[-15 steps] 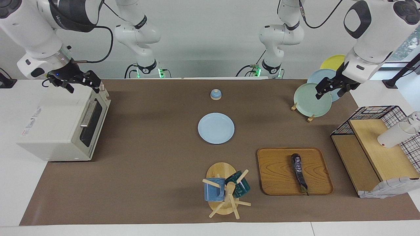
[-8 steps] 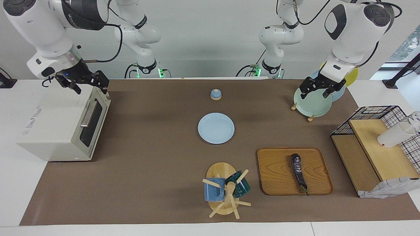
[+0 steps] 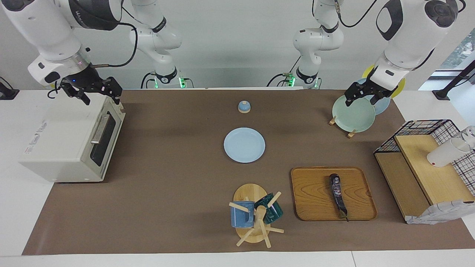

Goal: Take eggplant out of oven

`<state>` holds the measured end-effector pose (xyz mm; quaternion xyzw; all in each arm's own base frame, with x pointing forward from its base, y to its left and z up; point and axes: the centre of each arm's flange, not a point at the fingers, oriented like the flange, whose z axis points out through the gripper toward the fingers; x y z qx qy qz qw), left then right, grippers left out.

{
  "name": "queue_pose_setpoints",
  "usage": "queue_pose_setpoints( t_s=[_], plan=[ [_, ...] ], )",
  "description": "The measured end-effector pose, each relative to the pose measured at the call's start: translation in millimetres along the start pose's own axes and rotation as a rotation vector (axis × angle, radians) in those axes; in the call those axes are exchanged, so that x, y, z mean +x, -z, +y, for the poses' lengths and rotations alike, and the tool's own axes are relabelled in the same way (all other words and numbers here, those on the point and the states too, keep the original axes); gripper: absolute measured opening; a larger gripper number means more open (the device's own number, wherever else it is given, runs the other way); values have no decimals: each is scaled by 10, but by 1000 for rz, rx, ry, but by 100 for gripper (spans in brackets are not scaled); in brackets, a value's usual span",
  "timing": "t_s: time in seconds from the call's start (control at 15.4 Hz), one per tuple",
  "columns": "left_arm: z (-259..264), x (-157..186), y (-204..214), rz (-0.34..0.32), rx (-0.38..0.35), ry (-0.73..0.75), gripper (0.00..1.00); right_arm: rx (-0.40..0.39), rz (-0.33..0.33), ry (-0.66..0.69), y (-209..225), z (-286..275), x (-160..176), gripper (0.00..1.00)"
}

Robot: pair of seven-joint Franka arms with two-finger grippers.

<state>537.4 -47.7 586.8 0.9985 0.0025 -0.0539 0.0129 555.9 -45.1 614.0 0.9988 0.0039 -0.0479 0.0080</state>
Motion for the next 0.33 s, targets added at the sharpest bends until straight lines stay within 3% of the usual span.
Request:
queue_pose_setpoints(
  t_s=[0.33],
  plan=[
    [17,-2,7,1,0,-3,100,0,0,0,1,2,0,100]
  ],
)
